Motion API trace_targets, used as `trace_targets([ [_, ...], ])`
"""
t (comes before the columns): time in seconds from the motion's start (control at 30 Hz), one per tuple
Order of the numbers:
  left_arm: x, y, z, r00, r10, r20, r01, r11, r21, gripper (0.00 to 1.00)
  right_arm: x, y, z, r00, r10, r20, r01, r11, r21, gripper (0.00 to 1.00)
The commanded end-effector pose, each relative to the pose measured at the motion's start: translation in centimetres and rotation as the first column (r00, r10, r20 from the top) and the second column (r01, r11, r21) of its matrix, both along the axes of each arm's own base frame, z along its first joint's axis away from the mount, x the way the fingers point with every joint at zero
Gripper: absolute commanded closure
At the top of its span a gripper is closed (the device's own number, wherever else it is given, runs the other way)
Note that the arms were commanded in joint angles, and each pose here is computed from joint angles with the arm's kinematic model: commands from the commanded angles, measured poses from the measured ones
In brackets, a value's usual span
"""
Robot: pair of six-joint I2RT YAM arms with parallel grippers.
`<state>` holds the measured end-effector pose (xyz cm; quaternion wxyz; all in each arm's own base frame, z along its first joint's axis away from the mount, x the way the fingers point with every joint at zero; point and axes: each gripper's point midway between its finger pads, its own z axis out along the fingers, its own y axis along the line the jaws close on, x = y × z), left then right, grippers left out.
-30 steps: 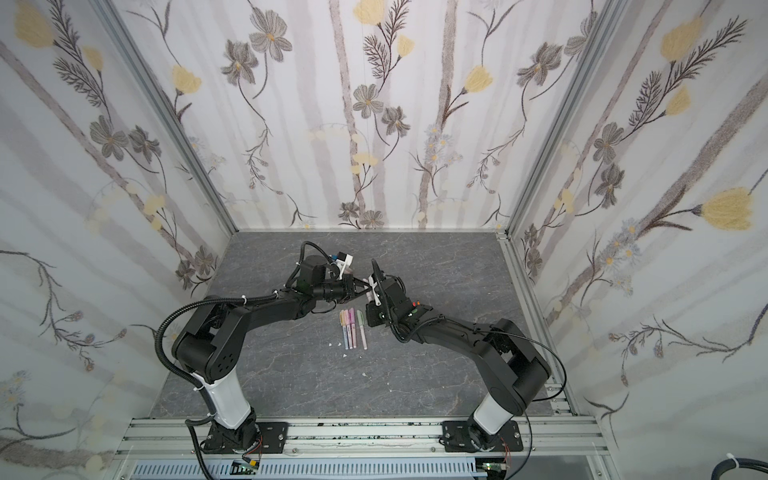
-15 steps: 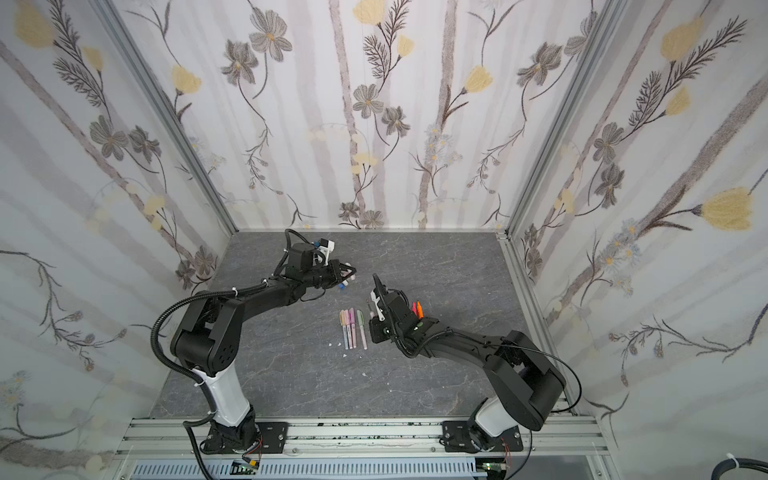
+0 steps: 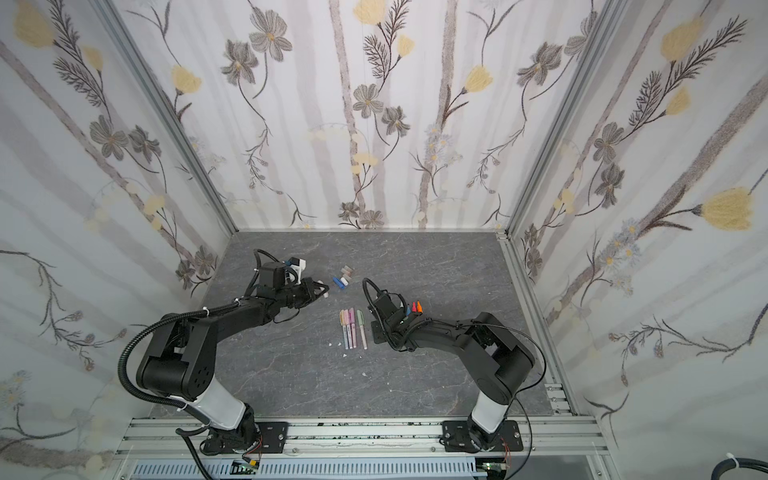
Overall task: Remove pen caps from pens
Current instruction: Place the pen at the center of the table, then place the pen cap at the top-center of the table.
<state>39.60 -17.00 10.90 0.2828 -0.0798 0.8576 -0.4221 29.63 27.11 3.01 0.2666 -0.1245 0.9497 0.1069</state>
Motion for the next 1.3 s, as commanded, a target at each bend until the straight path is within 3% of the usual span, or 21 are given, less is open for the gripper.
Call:
trace_targets([
  [0.0, -0.2, 0.4, 0.3, 1.000, -0.013, 0.025, 0.013, 1.000, -0.001, 1.00, 0.4, -1.2, -0.3, 0.998, -0.054, 0.015, 0.055, 0.996, -0.064, 0.95],
  [0.2, -0.1, 0.6, 0.1, 1.000, -0.015, 0.023, 0.016, 1.000, -0.010, 1.00, 1.1, -2.5, -0.8, 0.996, -0.084, 0.040, 0.089, 0.984, -0.152, 0.91],
  [0.67, 0.2, 0.5, -0.9, 1.000, -0.016, -0.003, 0.016, 1.000, -0.020, 1.00, 2.0, -2.2, 0.2, 0.995, -0.073, 0.069, 0.084, 0.981, -0.172, 0.77],
  [1.1, 2.1, -0.5, -4.2, 0.999, 0.005, -0.053, -0.009, 0.997, -0.076, 1.00, 3.3, -1.7, 6.4, 0.977, -0.076, 0.198, 0.092, 0.993, -0.073, 0.76],
  [1.27, 3.9, -1.0, -5.8, 0.997, 0.021, -0.079, -0.029, 0.995, -0.098, 0.92, 3.3, -2.1, 7.3, 0.974, -0.081, 0.213, 0.097, 0.993, -0.065, 0.76],
])
